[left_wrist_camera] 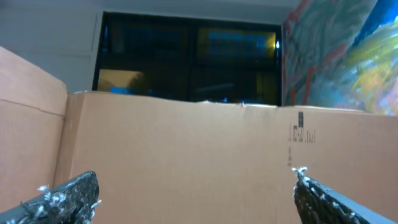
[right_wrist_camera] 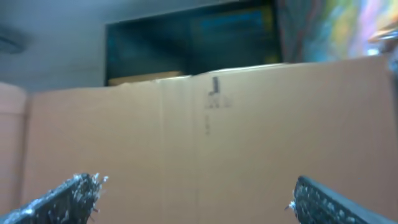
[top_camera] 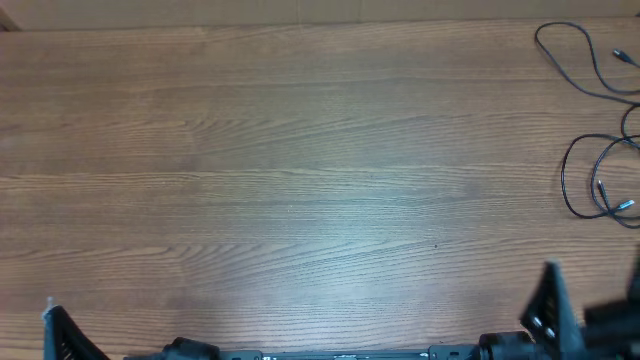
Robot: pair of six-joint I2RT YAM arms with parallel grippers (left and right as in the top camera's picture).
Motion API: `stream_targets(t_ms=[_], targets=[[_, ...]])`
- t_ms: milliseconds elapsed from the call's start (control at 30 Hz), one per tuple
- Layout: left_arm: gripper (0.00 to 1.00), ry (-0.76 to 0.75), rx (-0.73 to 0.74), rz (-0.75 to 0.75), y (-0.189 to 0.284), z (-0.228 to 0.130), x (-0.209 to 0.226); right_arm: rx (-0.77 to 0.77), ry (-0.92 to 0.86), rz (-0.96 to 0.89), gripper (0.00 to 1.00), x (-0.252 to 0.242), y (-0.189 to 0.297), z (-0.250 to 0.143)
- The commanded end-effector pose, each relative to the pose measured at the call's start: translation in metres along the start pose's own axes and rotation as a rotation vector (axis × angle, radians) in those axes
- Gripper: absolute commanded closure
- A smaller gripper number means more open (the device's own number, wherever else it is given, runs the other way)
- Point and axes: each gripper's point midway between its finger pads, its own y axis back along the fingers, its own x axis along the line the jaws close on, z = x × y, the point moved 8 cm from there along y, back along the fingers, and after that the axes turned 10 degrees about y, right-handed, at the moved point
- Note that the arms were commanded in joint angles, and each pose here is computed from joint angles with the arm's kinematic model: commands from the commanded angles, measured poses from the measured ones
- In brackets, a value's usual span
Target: Untangle cables
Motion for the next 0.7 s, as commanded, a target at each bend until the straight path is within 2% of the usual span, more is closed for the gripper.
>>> stream_targets(t_ms=[0, 167, 300, 467, 667], targets=[[0.0, 0.002, 0.002, 0.004, 0.002, -0.011, 0.002, -0.042, -0.008, 0.139, 0.0, 0.013, -0.014, -0.038], [0.0, -0.001, 0.013, 0.006, -0.003, -0.022, 0.002, -0.222, -0.046, 0.119, 0.0, 0.012, -0.016, -0.075], [0.0, -0.014, 0.02, 0.006, -0.006, -0.028, 0.002, -0.265, -0.08, 0.065, 0.0, 0.008, -0.01, -0.111], [0.0, -0.059, 0.022, 0.007, -0.008, -0.031, 0.002, -0.195, -0.09, 0.061, 0.0, 0.01, -0.006, -0.147], [0.0, -0.059, 0.022, 0.007, -0.008, -0.031, 0.002, 0.001, -0.122, 0.041, 0.0, 0.009, -0.009, -0.179]])
